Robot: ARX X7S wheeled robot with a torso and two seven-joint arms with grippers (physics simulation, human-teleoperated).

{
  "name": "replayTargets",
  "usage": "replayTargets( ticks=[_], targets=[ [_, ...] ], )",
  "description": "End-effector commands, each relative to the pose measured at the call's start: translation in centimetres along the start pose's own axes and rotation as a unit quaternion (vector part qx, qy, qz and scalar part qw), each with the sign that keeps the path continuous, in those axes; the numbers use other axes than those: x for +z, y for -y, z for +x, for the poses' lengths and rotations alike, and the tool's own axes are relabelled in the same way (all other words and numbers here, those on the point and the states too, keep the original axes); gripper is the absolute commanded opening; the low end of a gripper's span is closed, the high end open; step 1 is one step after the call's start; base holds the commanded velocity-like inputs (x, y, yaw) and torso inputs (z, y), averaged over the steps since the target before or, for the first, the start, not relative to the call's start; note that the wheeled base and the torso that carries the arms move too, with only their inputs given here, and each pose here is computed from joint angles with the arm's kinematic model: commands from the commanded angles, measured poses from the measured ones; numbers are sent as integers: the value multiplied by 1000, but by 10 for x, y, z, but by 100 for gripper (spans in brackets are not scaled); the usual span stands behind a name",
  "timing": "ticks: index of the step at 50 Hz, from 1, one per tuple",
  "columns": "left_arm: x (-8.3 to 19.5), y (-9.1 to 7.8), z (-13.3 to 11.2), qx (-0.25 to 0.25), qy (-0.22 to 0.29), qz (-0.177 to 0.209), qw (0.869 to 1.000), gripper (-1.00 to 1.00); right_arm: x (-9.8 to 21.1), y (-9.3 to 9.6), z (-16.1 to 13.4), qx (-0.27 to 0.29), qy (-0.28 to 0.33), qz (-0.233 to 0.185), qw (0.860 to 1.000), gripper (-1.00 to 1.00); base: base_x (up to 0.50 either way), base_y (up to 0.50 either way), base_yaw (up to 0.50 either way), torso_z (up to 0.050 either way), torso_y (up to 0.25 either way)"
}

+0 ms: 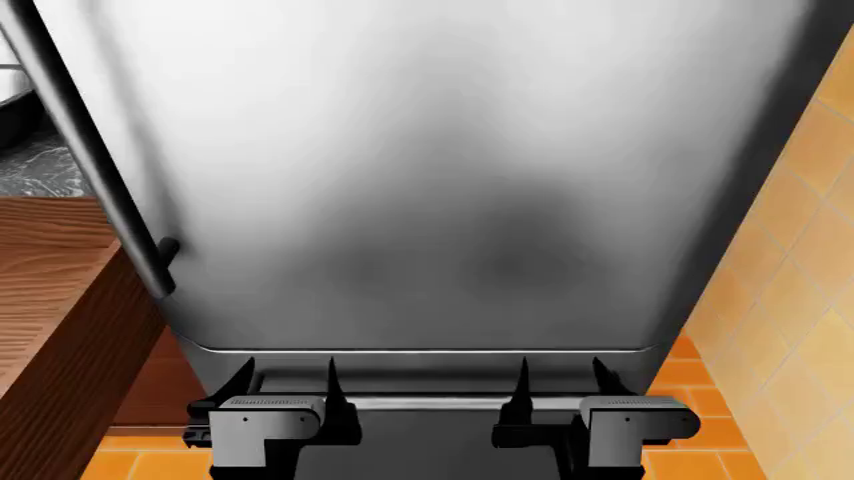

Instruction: Place the bar in the bowl and close the drawer.

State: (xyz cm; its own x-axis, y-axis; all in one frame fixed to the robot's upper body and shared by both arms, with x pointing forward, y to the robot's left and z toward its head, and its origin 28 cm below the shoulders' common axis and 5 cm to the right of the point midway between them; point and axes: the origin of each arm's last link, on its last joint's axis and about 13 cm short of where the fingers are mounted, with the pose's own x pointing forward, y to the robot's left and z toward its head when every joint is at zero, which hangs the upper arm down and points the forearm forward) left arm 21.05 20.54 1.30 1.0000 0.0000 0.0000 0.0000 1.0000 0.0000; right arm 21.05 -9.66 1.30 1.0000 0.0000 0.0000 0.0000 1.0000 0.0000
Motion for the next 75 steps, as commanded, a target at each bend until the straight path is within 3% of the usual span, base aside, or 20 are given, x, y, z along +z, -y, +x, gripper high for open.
replayTargets(
  ticks=[1, 13, 18, 28, 30, 34, 54, 75],
  targets=[
    [2, 0, 1, 0, 3, 0, 1000, 100, 3, 0, 0, 1, -1, 1, 1000, 100, 0, 0, 0, 0, 0],
    [54, -2, 4, -21, 37, -2, 999, 100, 58, -1, 4, 12, 42, -16, 999, 100, 0, 0, 0, 0, 0],
    [77, 0, 12, -22, 47, -30, 998, 100, 83, -5, 12, 26, 59, -24, 998, 100, 0, 0, 0, 0, 0],
    [115, -2, 11, -37, 68, 13, 997, 100, 124, -11, 13, 37, 94, -45, 994, 100, 0, 0, 0, 0, 0],
    [120, -3, 10, -36, 73, 40, 996, 100, 129, -12, 13, 39, 98, -49, 993, 100, 0, 0, 0, 0, 0],
    [130, -5, 8, -43, 87, 37, 995, 100, 136, -13, 15, 38, 99, -59, 993, 100, 0, 0, 0, 27, 0],
    [158, -8, -8, -62, 99, 66, 991, 100, 157, -14, -4, 47, 98, -86, 990, 100, 0, 0, 0, 50, 0],
    [160, -17, -28, -50, 103, 86, 990, 100, 164, -14, -15, 57, 106, -122, 985, 100, 0, 0, 0, 50, 0]
  ],
)
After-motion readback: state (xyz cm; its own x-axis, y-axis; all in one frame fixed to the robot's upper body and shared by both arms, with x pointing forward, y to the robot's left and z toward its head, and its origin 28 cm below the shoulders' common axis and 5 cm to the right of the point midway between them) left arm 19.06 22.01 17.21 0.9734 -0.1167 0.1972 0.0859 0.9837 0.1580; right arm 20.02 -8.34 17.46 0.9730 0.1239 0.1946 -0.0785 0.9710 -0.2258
